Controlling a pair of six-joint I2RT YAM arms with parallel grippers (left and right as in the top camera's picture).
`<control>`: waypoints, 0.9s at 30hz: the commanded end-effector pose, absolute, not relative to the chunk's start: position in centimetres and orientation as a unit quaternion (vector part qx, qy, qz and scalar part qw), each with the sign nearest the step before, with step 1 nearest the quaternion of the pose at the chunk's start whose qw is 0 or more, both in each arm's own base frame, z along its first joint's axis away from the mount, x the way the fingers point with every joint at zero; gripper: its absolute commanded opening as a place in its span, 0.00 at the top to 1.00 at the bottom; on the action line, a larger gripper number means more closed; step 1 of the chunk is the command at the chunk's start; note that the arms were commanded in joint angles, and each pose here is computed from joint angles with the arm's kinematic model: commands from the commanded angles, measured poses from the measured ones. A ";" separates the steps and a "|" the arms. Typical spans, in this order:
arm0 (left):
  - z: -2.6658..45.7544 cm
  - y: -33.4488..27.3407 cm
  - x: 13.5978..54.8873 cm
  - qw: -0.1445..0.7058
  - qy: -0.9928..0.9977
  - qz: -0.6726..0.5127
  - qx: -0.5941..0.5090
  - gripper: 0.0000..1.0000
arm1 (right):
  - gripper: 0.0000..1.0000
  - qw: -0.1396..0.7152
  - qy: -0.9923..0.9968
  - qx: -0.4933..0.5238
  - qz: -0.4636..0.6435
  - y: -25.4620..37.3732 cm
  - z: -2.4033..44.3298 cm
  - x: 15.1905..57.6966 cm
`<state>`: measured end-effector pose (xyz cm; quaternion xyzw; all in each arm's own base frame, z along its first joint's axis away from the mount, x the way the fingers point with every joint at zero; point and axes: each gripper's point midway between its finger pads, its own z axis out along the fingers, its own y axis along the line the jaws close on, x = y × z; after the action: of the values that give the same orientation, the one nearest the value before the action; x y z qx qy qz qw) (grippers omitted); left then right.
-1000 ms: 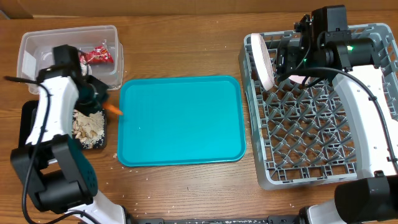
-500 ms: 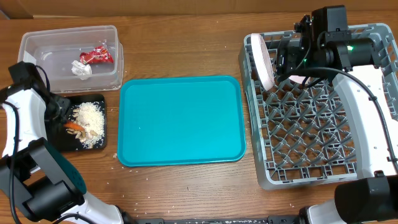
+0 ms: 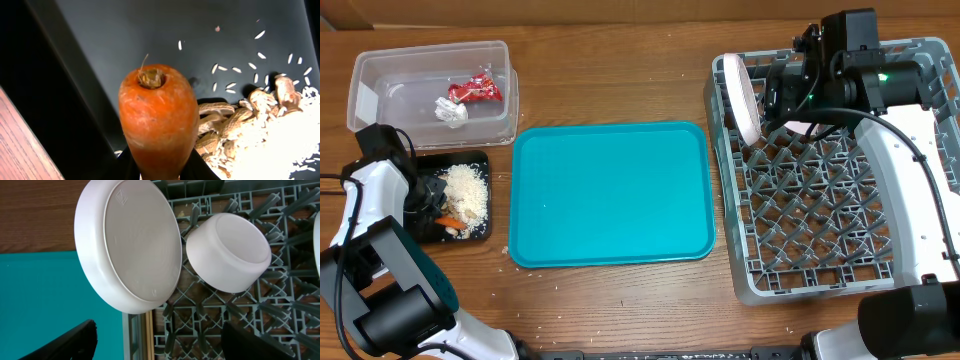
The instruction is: Sort waste into correct bins and load items into the dishwasher
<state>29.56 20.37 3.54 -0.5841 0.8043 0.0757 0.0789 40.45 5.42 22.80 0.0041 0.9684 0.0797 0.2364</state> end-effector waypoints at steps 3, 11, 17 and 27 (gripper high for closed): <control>3.6 20.5 29.3 0.079 0.818 0.089 -0.562 0.89 | 0.19 0.235 0.969 0.010 0.079 5.2 22.6 40.6; 4.3 20.8 30.0 0.089 0.822 0.088 -0.555 0.54 | 0.18 0.235 0.969 0.010 0.079 5.2 22.6 40.6; 8.2 21.7 32.1 0.127 0.826 0.085 -0.542 0.40 | 0.18 0.235 0.969 0.010 0.079 5.2 22.6 40.6; 19.7 12.2 42.0 0.261 0.929 -0.040 -0.261 0.07 | 0.02 0.304 0.939 -0.024 0.156 8.4 25.1 43.5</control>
<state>38.39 18.29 14.65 -0.4260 0.8818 0.0241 0.2008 42.43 6.41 24.15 -0.0045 0.9534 0.1072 0.2818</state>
